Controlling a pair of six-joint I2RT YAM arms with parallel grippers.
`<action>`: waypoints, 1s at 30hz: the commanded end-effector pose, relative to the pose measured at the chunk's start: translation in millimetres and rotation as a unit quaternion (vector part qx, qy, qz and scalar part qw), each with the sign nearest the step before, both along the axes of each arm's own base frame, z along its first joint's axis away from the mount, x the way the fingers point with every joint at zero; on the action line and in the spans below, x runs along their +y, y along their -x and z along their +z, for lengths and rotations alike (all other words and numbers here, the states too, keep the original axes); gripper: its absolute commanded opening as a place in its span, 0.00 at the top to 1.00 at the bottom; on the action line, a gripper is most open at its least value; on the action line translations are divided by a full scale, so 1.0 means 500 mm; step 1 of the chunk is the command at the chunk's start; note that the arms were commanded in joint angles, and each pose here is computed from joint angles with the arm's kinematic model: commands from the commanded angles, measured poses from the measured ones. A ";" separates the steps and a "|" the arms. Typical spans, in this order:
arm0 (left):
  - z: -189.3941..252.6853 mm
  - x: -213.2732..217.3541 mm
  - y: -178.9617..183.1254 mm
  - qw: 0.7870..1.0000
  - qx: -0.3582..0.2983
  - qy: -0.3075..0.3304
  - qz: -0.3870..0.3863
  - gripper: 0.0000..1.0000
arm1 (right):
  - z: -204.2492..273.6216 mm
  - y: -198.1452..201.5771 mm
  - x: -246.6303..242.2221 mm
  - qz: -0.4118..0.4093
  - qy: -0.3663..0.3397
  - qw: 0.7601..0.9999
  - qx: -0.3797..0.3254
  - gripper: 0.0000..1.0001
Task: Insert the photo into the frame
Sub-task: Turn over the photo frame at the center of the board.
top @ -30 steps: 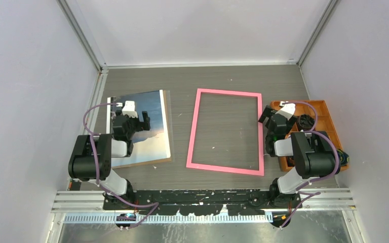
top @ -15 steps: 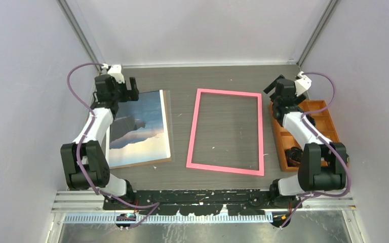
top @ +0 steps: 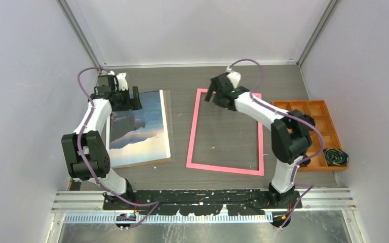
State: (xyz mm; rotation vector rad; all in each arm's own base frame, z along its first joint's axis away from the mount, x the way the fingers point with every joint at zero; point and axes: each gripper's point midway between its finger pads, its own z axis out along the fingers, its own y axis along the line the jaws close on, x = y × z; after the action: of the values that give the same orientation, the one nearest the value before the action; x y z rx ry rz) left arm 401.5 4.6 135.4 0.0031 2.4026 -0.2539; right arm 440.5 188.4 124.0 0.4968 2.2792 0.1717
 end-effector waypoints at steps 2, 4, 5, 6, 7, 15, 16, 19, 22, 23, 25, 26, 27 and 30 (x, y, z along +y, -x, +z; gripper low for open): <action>0.008 -0.007 0.010 1.000 0.024 0.010 -0.012 0.11 | -0.041 0.036 0.085 0.011 0.051 0.998 0.034 0.00; 0.005 -0.008 0.014 0.999 0.027 0.011 -0.012 0.11 | -0.057 0.049 0.136 0.033 0.057 0.997 0.039 0.00; 0.004 -0.008 0.015 0.999 0.028 0.011 -0.012 0.11 | -0.062 0.053 0.153 0.041 0.061 0.997 0.040 0.01; 0.002 -0.007 0.016 0.999 0.028 0.005 -0.020 0.11 | -0.065 0.057 0.168 0.046 0.064 0.996 0.038 0.02; -0.001 -0.006 0.018 0.999 0.029 0.004 -0.022 0.11 | -0.072 0.061 0.184 0.053 0.067 0.996 0.038 0.03; -0.028 -0.009 0.045 0.998 0.056 0.002 -0.032 0.12 | -0.133 0.097 0.250 0.087 0.076 0.991 0.063 0.16; -0.032 -0.009 0.047 0.998 0.059 0.000 -0.033 0.11 | -0.139 0.100 0.255 0.089 0.075 0.991 0.067 0.17; -0.040 -0.005 0.054 0.997 0.065 -0.006 -0.035 0.11 | -0.162 0.112 0.264 0.096 0.074 0.989 0.079 0.26; -0.044 -0.004 0.060 0.997 0.071 -0.010 -0.039 0.12 | -0.178 0.121 0.268 0.098 0.075 0.989 0.086 0.30; -0.044 -0.004 0.061 0.997 0.072 -0.010 -0.040 0.12 | -0.184 0.124 0.270 0.099 0.075 0.988 0.087 0.31; -0.046 -0.006 0.066 0.996 0.078 -0.008 -0.044 0.12 | -0.193 0.130 0.277 0.101 0.073 0.988 0.090 0.35; -0.048 -0.007 0.069 0.995 0.083 -0.009 -0.048 0.10 | -0.198 0.132 0.280 0.102 0.075 0.988 0.091 0.39; -0.049 -0.008 0.073 0.994 0.090 -0.013 -0.054 0.09 | -0.201 0.132 0.283 0.101 0.074 0.988 0.092 0.45; -0.054 -0.007 0.086 0.992 0.110 -0.020 -0.063 0.09 | -0.204 0.131 0.296 0.102 0.073 0.987 0.096 0.61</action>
State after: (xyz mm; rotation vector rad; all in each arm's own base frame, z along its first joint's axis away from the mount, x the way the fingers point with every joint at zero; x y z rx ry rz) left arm 366.7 2.1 108.1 0.0962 2.5821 -0.2737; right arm 373.5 321.4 23.2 0.1838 2.5101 0.0338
